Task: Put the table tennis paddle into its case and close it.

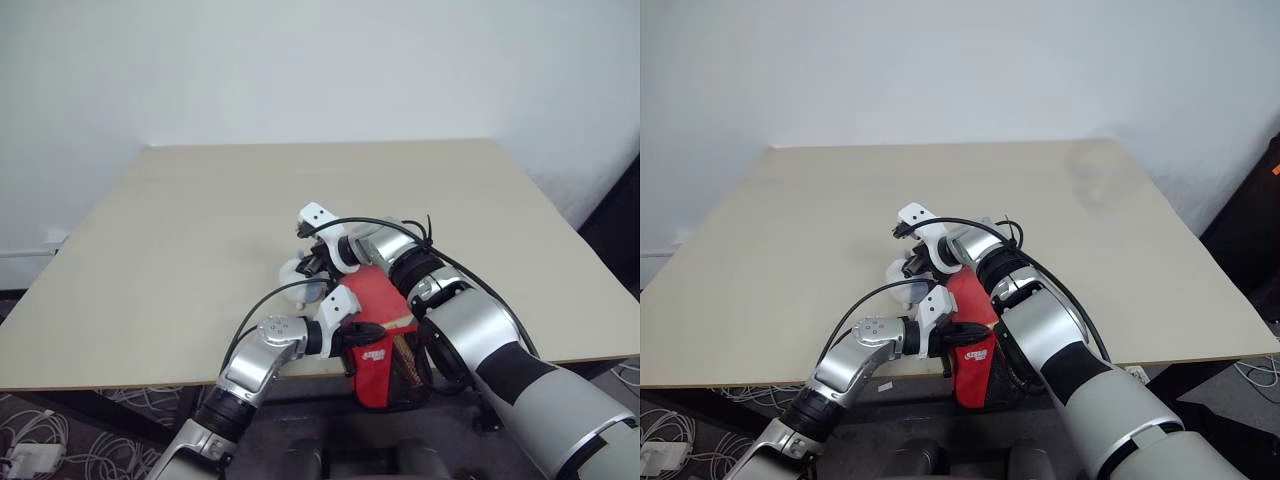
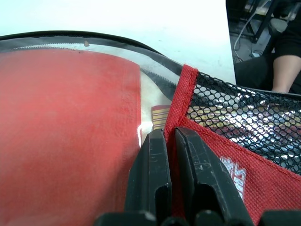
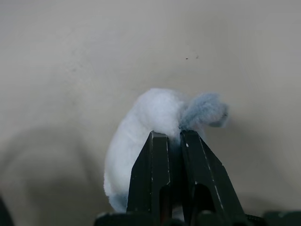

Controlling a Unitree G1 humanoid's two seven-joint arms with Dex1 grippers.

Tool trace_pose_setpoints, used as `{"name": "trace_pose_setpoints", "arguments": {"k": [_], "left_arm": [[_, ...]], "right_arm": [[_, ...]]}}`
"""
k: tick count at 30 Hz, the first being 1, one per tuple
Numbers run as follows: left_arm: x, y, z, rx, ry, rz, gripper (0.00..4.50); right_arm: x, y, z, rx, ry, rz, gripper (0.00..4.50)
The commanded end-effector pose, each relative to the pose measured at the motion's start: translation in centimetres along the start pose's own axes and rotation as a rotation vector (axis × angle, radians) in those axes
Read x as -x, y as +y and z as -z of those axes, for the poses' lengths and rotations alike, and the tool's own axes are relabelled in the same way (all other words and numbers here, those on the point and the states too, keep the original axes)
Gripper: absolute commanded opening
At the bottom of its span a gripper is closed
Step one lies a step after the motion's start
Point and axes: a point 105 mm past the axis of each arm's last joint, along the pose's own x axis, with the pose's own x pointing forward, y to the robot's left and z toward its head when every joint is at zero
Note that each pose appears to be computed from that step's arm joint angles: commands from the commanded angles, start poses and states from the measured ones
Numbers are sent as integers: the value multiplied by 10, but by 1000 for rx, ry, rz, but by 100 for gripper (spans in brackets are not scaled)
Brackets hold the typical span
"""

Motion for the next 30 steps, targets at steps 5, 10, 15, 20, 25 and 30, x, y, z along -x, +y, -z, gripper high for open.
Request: {"name": "trace_pose_setpoints", "arguments": {"k": [5,10,15,20,25,30], "left_arm": [[0,13,15,42,67,-71,29],[-1,13,16,40,73,-73,29],[1,15,17,41,79,-75,29],[1,14,19,43,86,-73,29],[2,12,20,46,90,-70,29],[1,11,21,48,93,-65,29]], "right_arm": [[8,-2,-33,-38,-166,27,1],[11,-1,-43,-132,-233,9,1],[12,5,-53,-149,-280,-23,1],[16,-11,-61,-218,-351,101,1],[19,-27,-58,-278,-373,230,1],[19,-39,-47,-314,-360,323,1]]}}
